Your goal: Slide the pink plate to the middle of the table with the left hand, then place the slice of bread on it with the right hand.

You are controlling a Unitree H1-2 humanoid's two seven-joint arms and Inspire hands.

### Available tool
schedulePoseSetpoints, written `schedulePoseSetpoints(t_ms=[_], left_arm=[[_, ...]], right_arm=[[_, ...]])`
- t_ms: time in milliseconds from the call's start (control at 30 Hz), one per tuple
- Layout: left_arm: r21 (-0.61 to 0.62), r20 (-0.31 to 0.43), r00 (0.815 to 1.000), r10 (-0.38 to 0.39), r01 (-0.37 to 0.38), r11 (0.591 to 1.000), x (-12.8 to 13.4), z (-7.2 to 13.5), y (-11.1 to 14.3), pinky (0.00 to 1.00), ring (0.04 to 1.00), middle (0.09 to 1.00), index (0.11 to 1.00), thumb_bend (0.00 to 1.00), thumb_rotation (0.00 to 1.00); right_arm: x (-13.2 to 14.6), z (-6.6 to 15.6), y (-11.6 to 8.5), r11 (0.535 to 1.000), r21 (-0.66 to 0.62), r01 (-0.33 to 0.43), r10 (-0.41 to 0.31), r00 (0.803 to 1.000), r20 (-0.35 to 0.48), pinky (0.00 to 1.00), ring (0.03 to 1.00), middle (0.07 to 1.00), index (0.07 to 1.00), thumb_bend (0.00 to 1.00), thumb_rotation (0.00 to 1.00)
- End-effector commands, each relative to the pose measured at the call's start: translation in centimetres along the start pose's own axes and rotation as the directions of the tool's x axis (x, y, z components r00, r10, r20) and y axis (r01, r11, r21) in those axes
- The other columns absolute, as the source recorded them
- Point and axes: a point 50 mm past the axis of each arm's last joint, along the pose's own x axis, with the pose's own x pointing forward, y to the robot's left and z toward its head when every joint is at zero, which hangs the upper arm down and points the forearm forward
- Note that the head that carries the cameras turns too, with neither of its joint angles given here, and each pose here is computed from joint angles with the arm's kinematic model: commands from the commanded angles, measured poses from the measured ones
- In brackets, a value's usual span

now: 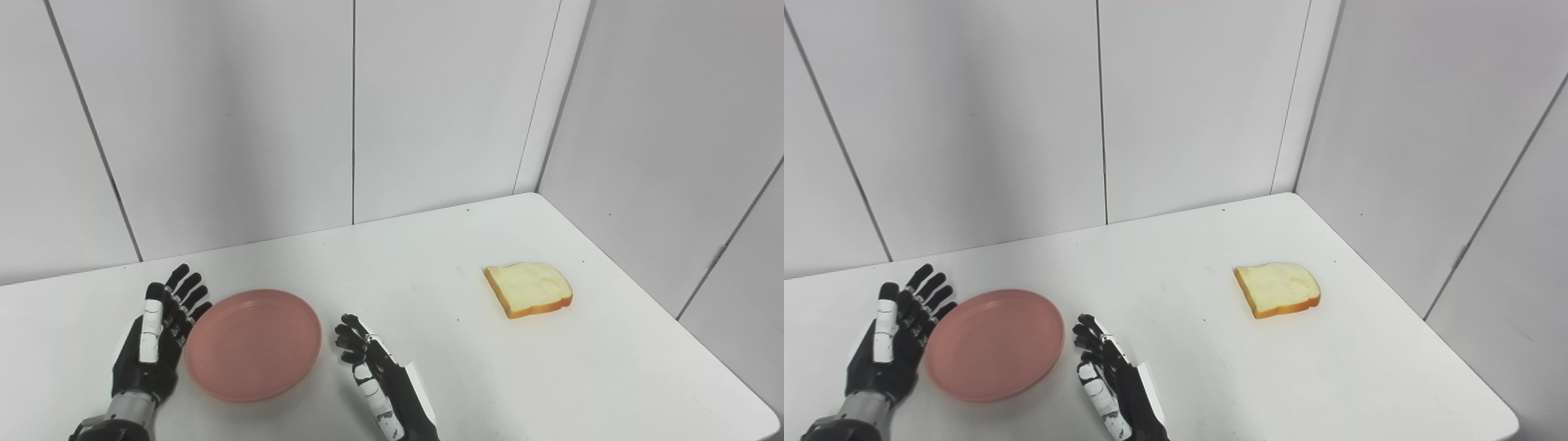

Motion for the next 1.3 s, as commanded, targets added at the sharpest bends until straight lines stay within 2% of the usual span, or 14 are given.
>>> schedulePoseSetpoints(t_ms=[0, 133, 300, 400, 433, 500, 667, 833, 867, 1000, 1067, 1167, 1267], left_arm=[[-0.011, -0.009, 1.0, -0.016, 0.016, 1.0, 0.4, -0.1, -0.5, 0.88, 0.924, 0.924, 0.898, 0.96, 0.89], [-0.012, -0.02, 1.0, -0.021, 0.021, 1.0, 0.4, -0.3, -0.9, 0.88, 0.922, 0.923, 0.893, 0.98, 0.88], [-0.008, -0.017, 0.999, -0.035, 0.035, 0.999, 0.4, -0.5, -1.4, 0.86, 0.91, 0.915, 0.887, 0.95, 0.89], [-0.005, -0.017, 0.999, -0.035, 0.035, 0.999, 0.5, -0.6, -1.4, 0.86, 0.908, 0.911, 0.888, 0.94, 0.9], [-0.005, -0.018, 0.999, -0.035, 0.034, 0.999, 0.5, -0.6, -1.4, 0.86, 0.909, 0.911, 0.889, 0.94, 0.89], [-0.005, -0.019, 0.999, -0.033, 0.033, 0.999, 0.5, -0.7, -1.3, 0.86, 0.91, 0.912, 0.89, 0.94, 0.89], [-0.019, -0.028, 0.999, -0.031, 0.031, 0.999, 0.7, -1.1, -1.2, 0.87, 0.915, 0.916, 0.89, 0.93, 0.87], [-0.026, -0.024, 0.999, -0.039, 0.039, 0.999, 0.8, -1.4, -2.0, 0.86, 0.915, 0.916, 0.882, 0.9, 0.86], [-0.029, -0.024, 0.999, -0.041, 0.041, 0.999, 0.8, -1.4, -2.1, 0.86, 0.914, 0.914, 0.883, 0.89, 0.86], [-0.029, -0.02, 0.999, -0.05, 0.049, 0.998, 0.8, -1.4, -2.6, 0.85, 0.902, 0.907, 0.883, 0.9, 0.85], [-0.026, -0.019, 0.999, -0.051, 0.051, 0.998, 0.8, -1.4, -2.8, 0.85, 0.899, 0.906, 0.886, 0.9, 0.86], [-0.028, -0.015, 0.998, -0.053, 0.053, 0.998, 0.8, -1.3, -2.8, 0.85, 0.904, 0.908, 0.891, 0.9, 0.87], [-0.032, -0.013, 0.998, -0.054, 0.053, 0.998, 0.7, -1.3, -2.6, 0.86, 0.91, 0.913, 0.898, 0.89, 0.87]], right_arm=[[-1.5, -1.5, 0.6, 1.0, 0.012, 0.02, -0.019, 0.999, -0.043, 0.82, 0.847, 0.86, 0.877, 0.72, 0.98], [-1.2, -0.4, -0.7, 0.998, -0.041, 0.05, -0.049, 0.999, 0.02, 0.82, 0.848, 0.862, 0.875, 0.76, 0.97], [-0.7, 1.1, -2.6, 0.993, -0.051, 0.106, -0.102, 0.992, 0.081, 0.81, 0.832, 0.856, 0.87, 0.78, 0.97], [-0.4, 2.0, -4.3, 0.989, -0.05, 0.137, -0.131, 0.986, 0.103, 0.81, 0.835, 0.853, 0.866, 0.78, 0.93], [-0.2, 2.3, -5.0, 0.988, -0.051, 0.146, -0.14, 0.984, 0.108, 0.8, 0.831, 0.848, 0.86, 0.79, 0.87], [0.1, 2.9, -6.4, 0.984, -0.089, 0.153, -0.142, 0.982, 0.122, 0.78, 0.827, 0.845, 0.859, 0.8, 0.82], [0.8, 4.0, -9.5, 0.971, -0.174, 0.162, -0.136, 0.979, 0.154, 0.79, 0.84, 0.858, 0.881, 0.82, 0.9], [1.1, 5.6, -14.8, 0.944, -0.294, 0.151, -0.097, 0.977, 0.191, 0.81, 0.856, 0.872, 0.901, 0.82, 0.95], [1.2, 5.9, -15.7, 0.938, -0.309, 0.154, -0.095, 0.976, 0.197, 0.81, 0.85, 0.866, 0.897, 0.87, 0.98], [1.6, 7.2, -20.3, 0.892, -0.409, 0.19, -0.111, 0.971, 0.211, 0.78, 0.835, 0.86, 0.897, 0.93, 1.0], [1.9, 7.8, -22.1, 0.872, -0.446, 0.201, -0.114, 0.97, 0.215, 0.78, 0.834, 0.865, 0.905, 0.93, 1.0], [2.7, 9.3, -24.4, 0.851, -0.482, 0.209, -0.117, 0.97, 0.213, 0.85, 0.866, 0.88, 0.928, 0.92, 1.0], [3.8, 10.8, -26.3, 0.792, -0.573, 0.211, -0.095, 0.97, 0.226, 0.84, 0.864, 0.879, 0.927, 0.92, 0.97]])
